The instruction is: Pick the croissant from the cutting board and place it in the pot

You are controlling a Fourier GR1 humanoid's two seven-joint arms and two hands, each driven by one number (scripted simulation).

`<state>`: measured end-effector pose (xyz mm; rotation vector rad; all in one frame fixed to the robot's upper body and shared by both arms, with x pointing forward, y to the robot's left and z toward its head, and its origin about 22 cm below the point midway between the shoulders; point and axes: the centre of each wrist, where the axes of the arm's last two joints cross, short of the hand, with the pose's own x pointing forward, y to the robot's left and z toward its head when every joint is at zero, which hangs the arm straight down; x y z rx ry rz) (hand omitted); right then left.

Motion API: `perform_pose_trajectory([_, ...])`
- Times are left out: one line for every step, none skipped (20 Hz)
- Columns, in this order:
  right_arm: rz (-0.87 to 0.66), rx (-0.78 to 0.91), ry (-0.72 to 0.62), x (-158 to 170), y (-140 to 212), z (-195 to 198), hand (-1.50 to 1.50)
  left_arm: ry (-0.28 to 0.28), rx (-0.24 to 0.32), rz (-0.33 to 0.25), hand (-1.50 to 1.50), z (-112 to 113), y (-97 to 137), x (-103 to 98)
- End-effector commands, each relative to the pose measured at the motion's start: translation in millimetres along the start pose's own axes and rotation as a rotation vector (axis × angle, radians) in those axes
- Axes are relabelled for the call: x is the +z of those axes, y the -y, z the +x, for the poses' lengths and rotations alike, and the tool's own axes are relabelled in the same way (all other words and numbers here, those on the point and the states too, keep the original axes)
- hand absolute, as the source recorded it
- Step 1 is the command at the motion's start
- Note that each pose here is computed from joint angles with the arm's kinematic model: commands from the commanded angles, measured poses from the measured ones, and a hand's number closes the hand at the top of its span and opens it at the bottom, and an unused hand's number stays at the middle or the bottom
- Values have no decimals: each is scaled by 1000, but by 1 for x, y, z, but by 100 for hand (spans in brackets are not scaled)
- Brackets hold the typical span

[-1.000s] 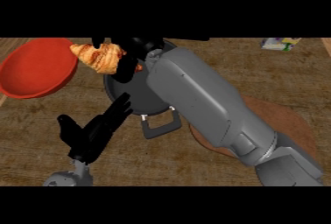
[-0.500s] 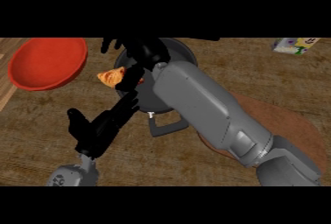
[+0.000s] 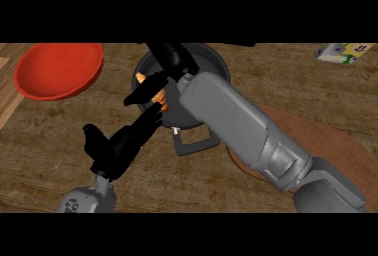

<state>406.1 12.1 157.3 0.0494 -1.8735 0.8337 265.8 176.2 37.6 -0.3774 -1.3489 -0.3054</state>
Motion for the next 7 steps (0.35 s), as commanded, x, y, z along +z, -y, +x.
perform_pose_trajectory([-99,-33,34,8,-5,-18,-150,-22,4,8,0,-9,-2,1])
perform_pose_trajectory([-118,-21,37,-4,6,-4,-150,-1,15,18,0,-1,-6,-3])
perform_pose_trajectory([-132,-11,30,-4,5,-5,-150,-21,2,20,0,-7,3,1])
perform_pose_trajectory([-151,-5,15,-3,0,-4,-150,-5,26,36,0,-11,-12,10])
perform_pose_trajectory([-156,-4,12,-2,6,-16,-150,-16,19,50,0,-9,-18,4])
perform_pose_trajectory([-175,-11,16,-1,7,-20,-150,-7,21,41,0,-12,-7,5])
perform_pose_trajectory([-178,-22,12,-8,13,-10,-150,-14,35,59,0,-2,-9,8])
